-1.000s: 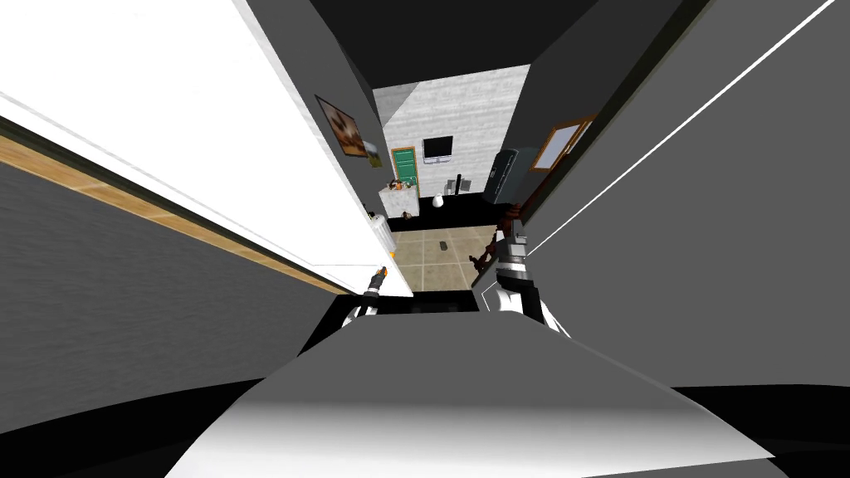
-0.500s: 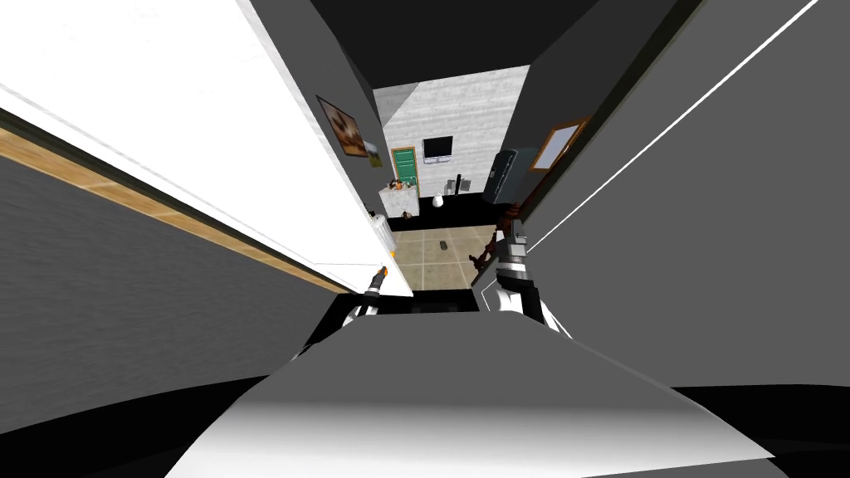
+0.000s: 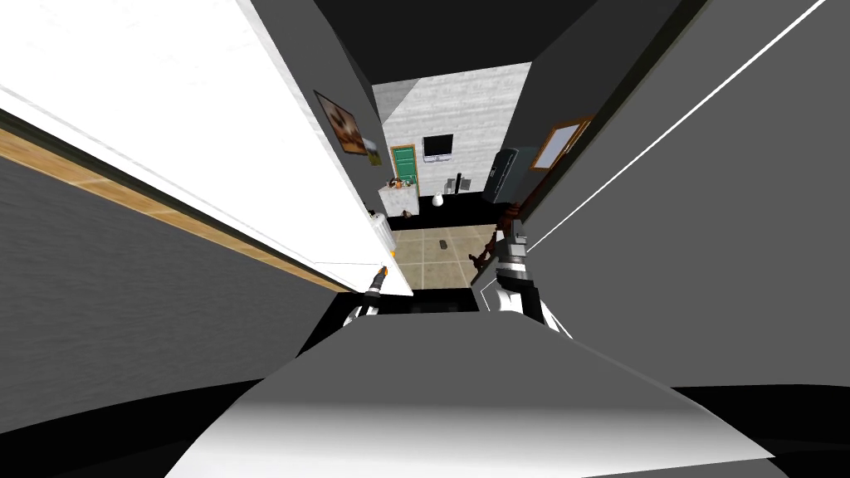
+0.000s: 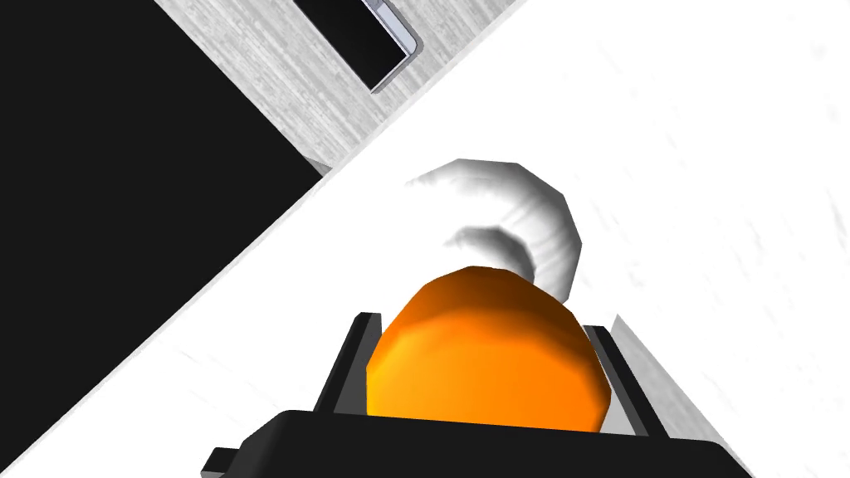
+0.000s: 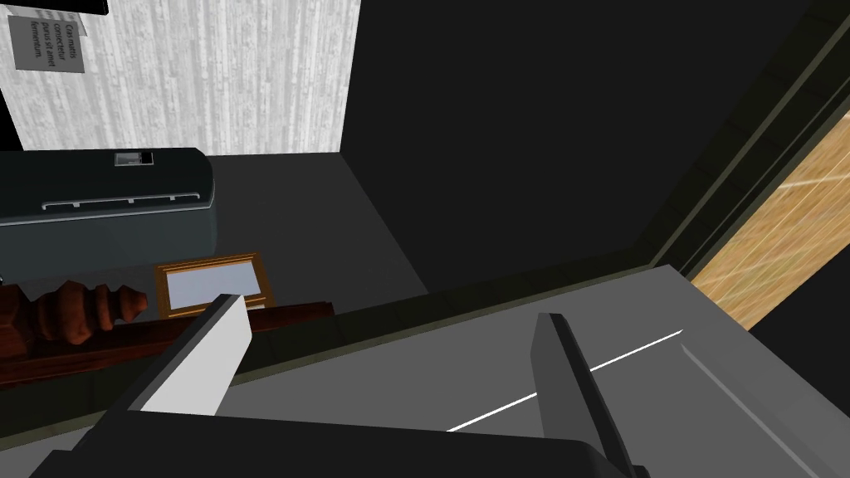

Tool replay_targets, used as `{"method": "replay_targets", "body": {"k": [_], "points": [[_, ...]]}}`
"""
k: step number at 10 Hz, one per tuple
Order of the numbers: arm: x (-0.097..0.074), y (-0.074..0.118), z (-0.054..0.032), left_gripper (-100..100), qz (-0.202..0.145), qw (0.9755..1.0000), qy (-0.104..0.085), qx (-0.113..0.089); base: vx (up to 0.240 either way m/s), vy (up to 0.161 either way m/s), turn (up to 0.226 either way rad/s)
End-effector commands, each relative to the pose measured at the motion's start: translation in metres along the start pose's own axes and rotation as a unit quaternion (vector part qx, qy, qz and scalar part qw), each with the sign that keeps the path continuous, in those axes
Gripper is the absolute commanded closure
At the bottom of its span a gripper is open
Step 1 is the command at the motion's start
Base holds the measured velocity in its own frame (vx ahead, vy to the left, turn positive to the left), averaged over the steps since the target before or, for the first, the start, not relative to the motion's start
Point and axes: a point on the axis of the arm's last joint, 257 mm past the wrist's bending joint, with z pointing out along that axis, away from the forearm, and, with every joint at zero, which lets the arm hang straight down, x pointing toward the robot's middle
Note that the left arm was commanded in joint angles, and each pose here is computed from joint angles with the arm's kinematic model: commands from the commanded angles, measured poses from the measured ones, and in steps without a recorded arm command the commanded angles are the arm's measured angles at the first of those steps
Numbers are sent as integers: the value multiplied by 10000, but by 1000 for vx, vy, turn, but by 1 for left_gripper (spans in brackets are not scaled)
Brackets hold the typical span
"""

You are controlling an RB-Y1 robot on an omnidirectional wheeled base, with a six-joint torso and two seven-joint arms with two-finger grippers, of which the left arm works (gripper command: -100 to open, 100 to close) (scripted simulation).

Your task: Pull the door open

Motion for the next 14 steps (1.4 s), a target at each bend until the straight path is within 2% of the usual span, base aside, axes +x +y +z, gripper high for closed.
{"method": "replay_targets", "body": {"k": [1,2,4,5,7,8,10,11,12,14], "points": [[124,-40,4,100,-104,9999,70,46,-6,6,-6],[139,-55,19,100,-337,9994,81,60,-23,2,0],[154,-71,34,100,-570,9983,94,74,-39,7,-4],[170,-87,50,100,-759,9970,109,88,-40,9,5],[170,-87,50,100,-805,9967,109,87,-19,8,-8],[186,-104,65,100,-1040,9945,124,100,-24,3,-3],[202,-119,81,100,-1273,9917,141,112,-39,17,-4],[217,-135,95,100,-1465,9890,157,123,-34,10,-4],[217,-135,95,100,-1505,9884,157,122,-29,1,-12],[250,-166,125,100,-1882,9818,192,142,-38,16,3]]}}
